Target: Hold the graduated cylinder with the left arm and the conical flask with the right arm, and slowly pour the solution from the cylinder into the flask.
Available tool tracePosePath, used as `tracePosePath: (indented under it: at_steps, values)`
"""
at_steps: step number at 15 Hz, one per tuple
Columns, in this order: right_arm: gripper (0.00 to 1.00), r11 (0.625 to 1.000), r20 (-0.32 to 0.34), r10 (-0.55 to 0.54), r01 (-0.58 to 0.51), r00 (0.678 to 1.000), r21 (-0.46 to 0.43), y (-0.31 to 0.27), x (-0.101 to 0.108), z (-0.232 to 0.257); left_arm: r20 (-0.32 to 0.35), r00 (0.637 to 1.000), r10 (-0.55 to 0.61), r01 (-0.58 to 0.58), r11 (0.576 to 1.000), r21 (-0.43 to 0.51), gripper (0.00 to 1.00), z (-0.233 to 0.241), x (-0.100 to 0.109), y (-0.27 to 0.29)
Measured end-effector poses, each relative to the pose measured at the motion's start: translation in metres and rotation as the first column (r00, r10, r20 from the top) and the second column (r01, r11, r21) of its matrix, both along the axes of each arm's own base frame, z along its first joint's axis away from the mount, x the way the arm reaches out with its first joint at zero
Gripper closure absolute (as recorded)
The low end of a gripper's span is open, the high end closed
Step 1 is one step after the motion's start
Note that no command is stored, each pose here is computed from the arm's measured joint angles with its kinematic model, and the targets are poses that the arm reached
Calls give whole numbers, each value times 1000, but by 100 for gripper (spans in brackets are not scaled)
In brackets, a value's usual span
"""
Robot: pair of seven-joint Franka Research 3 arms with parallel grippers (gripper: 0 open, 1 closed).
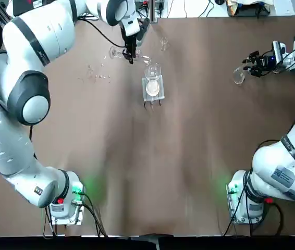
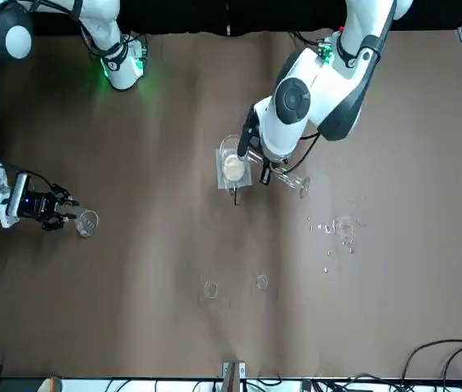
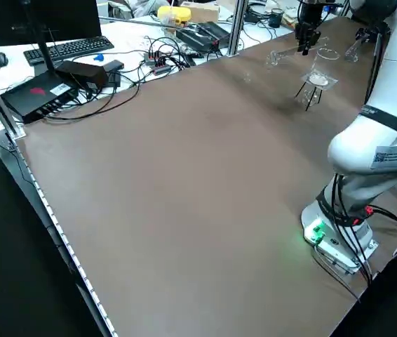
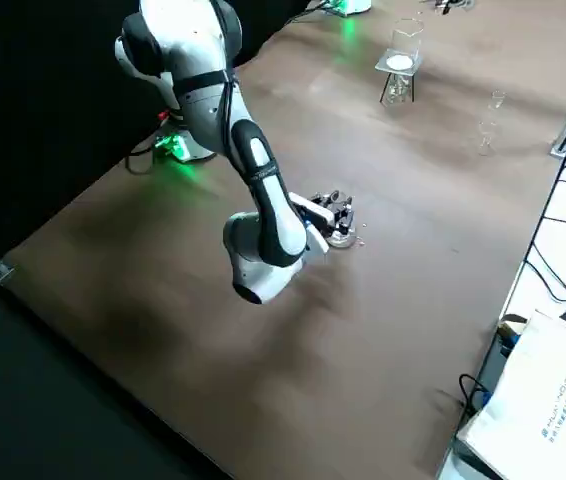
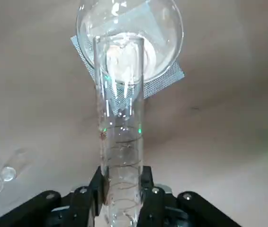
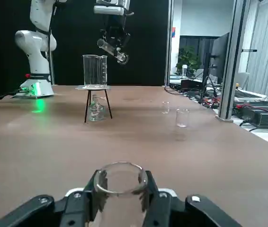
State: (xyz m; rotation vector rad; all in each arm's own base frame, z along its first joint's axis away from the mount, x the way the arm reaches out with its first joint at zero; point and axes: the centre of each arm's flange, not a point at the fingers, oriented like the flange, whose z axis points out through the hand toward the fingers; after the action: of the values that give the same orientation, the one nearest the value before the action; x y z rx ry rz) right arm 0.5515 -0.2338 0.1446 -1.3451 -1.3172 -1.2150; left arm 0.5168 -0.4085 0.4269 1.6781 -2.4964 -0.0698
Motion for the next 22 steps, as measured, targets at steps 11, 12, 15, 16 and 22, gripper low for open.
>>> tracePosePath:
  at_steps: [11,12,15,16,22]
  values:
    - [58,1000,-9,-11,11,1000,4,-2,-2,-5,34,999,-1,-1,998,56,66,-3,-11,-11]
    - [58,1000,-7,-13,13,1000,4,-4,-2,-5,37,999,-4,2,998,60,66,-4,-11,-12]
    - [58,1000,-6,-18,18,1000,4,-6,-3,-4,52,999,-14,10,997,77,66,-4,-16,-18]
    - [58,1000,-6,-19,19,1000,4,-6,-3,-4,58,998,-19,15,996,83,66,-4,-17,-20]
    - [58,1000,-10,-22,22,1000,16,-3,-3,-10,74,997,-30,23,995,101,66,-4,-21,-24]
